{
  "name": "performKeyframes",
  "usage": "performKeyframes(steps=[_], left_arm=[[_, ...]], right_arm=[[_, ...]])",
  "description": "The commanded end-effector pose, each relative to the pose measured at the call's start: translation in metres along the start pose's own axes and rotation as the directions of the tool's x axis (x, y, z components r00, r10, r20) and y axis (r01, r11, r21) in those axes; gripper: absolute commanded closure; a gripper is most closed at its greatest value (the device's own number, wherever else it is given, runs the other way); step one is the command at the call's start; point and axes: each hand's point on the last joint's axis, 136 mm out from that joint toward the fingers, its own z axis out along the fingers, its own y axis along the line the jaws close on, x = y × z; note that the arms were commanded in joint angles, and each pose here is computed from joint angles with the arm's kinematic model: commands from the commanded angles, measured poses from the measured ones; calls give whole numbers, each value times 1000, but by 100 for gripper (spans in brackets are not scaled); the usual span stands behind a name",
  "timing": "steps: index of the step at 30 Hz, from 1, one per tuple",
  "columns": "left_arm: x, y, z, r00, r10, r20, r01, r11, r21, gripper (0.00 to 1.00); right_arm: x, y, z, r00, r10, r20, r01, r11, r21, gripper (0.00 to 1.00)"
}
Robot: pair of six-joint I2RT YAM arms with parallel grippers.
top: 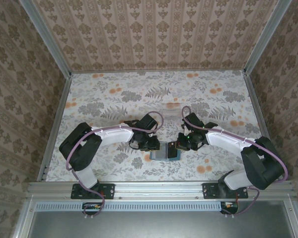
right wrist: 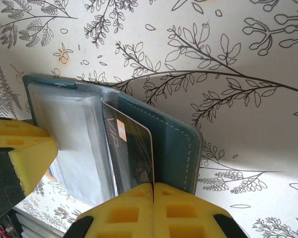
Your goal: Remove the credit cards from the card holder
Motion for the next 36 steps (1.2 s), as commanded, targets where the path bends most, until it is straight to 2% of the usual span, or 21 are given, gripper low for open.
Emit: performKeyframes(steps=[1,5,9,12,14,16,31,36], left_arm=[[27,44,19,994,-49,-101,33,987,-158,80],[27,42,18,994,-46,-102,30,988,-154,79],[26,41,18,994,-44,-102,28,988,-154,80],[24,40,18,994,-42,-101,26,988,-154,79],[24,40,18,994,-43,-100,27,988,-154,80],[24,40,18,994,-42,-99,27,988,-153,79],[21,36,14,995,-38,-90,24,989,-148,78],[17,31,9,997,-28,-78,16,990,-142,78]], right_arm=[[-4,-3,-8,1000,-16,13,16,999,41,98],[-4,-2,-6,1000,-20,1,20,999,37,98],[-2,13,0,999,-17,-33,15,999,-42,97],[-3,24,3,999,-1,-45,-3,994,-105,92],[-3,28,3,999,8,-49,-14,992,-123,86],[-4,28,3,999,10,-49,-16,992,-125,84],[4,14,16,997,28,-77,-34,995,-90,85],[4,13,17,997,30,-75,-36,996,-79,90]])
